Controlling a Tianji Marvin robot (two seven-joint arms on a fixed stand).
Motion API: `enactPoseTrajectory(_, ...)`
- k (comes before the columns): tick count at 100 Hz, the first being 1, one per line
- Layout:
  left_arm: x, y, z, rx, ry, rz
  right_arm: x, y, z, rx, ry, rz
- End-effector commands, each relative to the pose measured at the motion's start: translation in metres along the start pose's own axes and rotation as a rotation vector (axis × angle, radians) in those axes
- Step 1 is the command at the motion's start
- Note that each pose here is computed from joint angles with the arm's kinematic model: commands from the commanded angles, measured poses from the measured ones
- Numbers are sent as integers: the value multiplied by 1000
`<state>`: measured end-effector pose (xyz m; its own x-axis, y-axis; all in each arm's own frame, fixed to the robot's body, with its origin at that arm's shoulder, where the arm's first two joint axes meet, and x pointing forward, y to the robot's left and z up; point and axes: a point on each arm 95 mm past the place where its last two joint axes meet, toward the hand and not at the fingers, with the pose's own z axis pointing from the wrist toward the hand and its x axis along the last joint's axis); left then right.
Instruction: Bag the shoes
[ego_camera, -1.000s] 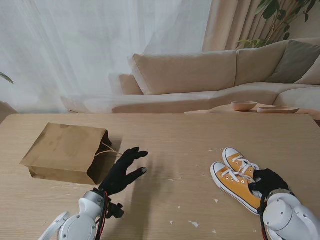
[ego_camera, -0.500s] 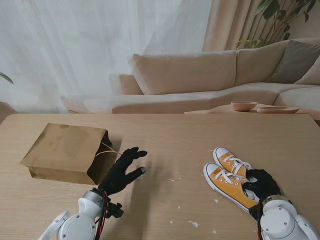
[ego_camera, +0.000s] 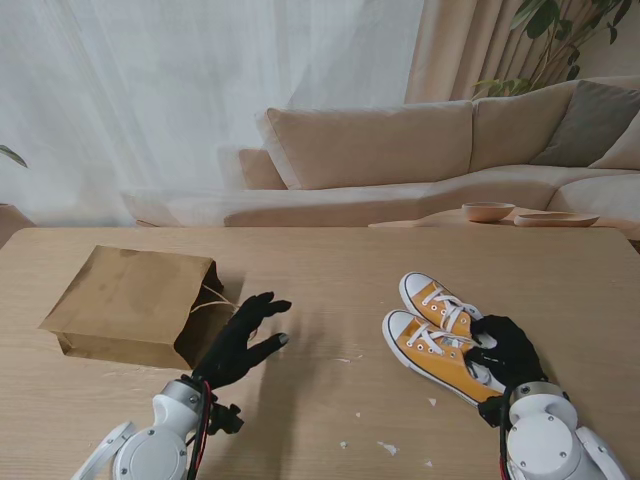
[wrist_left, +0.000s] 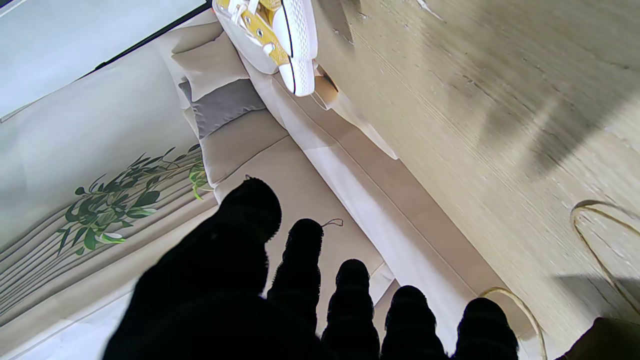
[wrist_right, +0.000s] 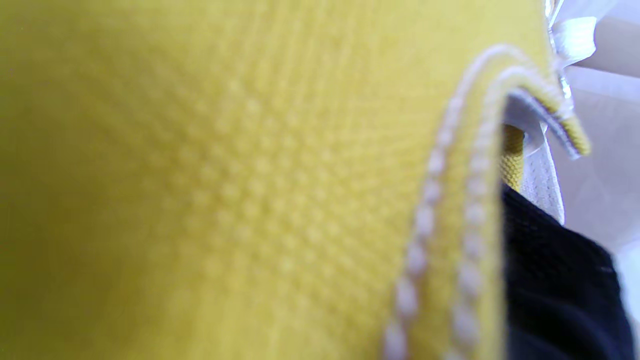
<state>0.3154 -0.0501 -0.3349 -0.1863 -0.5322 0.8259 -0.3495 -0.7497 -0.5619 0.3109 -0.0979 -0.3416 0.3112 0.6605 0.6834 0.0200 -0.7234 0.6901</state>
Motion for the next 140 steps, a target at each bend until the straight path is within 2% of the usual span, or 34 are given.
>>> enactPoseTrajectory(1, 1, 0, -1, -18, 6, 10, 26, -1, 0, -2, 74, 36)
enactPoseTrajectory(26, 5, -21, 5, -38, 43, 127, 55, -20, 6, 28, 160, 102)
enactPoseTrajectory(67, 21, -75, 38, -165, 18, 434, 85, -54, 13, 61, 250, 151)
enactPoseTrajectory(88, 21, -96, 50, -214, -2, 592, 94, -62, 13, 70, 276, 188)
enactPoseTrajectory(108, 16, -112, 54, -264, -69, 739, 95, -61, 12, 56, 282, 208)
enactPoseTrajectory(125, 15, -119, 49, -259, -88, 730, 94, -59, 10, 47, 281, 215)
enactPoseTrajectory(140, 21, -122, 38, -265, -100, 616, 93, -58, 9, 43, 276, 223)
